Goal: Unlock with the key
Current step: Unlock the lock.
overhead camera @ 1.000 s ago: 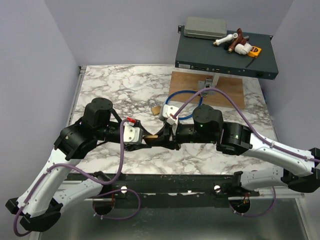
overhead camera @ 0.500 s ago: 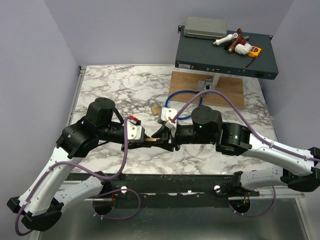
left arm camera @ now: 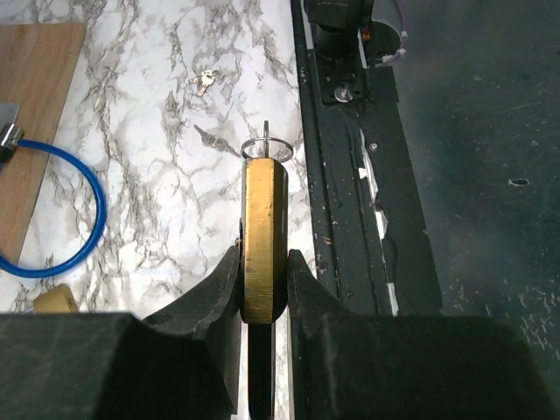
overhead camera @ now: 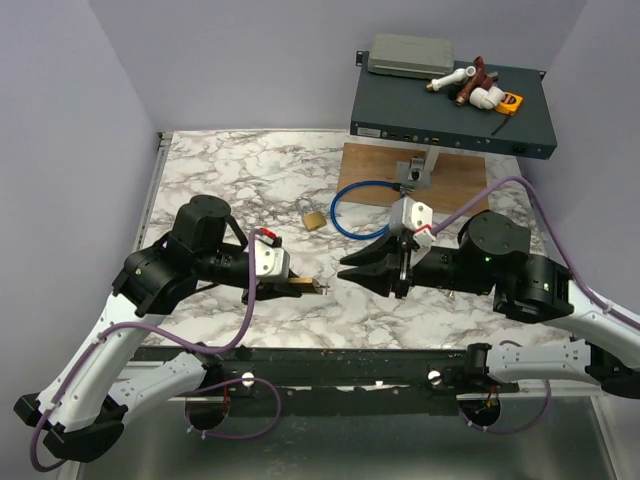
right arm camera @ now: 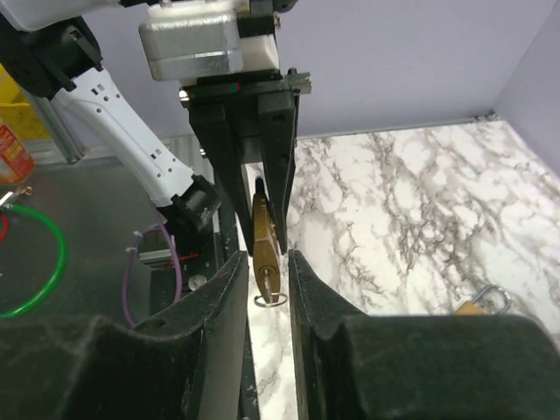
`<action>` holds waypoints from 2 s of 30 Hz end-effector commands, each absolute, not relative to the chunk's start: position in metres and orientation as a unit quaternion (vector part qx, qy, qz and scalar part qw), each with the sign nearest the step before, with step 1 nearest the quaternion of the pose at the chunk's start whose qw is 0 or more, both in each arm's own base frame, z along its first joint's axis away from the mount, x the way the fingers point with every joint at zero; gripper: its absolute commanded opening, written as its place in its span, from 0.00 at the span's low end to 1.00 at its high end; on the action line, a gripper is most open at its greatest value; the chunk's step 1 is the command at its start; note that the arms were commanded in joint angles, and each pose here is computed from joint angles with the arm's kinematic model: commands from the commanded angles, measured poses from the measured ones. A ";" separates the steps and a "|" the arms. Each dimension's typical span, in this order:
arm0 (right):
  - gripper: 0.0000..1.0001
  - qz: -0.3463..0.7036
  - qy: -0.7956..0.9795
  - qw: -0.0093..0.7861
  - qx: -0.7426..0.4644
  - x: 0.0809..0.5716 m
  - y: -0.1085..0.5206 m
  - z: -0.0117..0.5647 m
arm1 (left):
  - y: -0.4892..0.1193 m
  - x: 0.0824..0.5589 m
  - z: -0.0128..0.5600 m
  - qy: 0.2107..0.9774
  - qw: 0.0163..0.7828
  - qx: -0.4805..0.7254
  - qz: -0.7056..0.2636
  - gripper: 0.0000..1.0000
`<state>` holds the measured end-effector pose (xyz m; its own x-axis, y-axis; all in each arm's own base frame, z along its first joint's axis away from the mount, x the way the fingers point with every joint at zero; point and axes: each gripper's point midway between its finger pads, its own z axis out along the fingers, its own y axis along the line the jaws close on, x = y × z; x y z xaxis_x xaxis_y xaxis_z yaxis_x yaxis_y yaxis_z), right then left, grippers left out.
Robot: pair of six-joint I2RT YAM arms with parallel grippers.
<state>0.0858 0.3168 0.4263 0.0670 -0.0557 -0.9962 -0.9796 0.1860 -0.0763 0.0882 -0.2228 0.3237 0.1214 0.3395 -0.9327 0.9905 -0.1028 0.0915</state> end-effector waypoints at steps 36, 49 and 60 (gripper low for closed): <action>0.01 0.387 0.624 0.449 -0.509 0.087 0.337 0.365 | -0.227 0.073 0.379 0.465 0.466 0.616 -0.433 0.00; 0.27 0.378 0.631 0.472 -0.487 0.094 0.327 0.376 | -0.226 0.073 0.380 0.465 0.469 0.614 -0.432 0.00; 0.01 0.388 0.618 0.485 -0.482 0.095 0.332 0.383 | -0.227 0.073 0.381 0.466 0.471 0.611 -0.433 0.00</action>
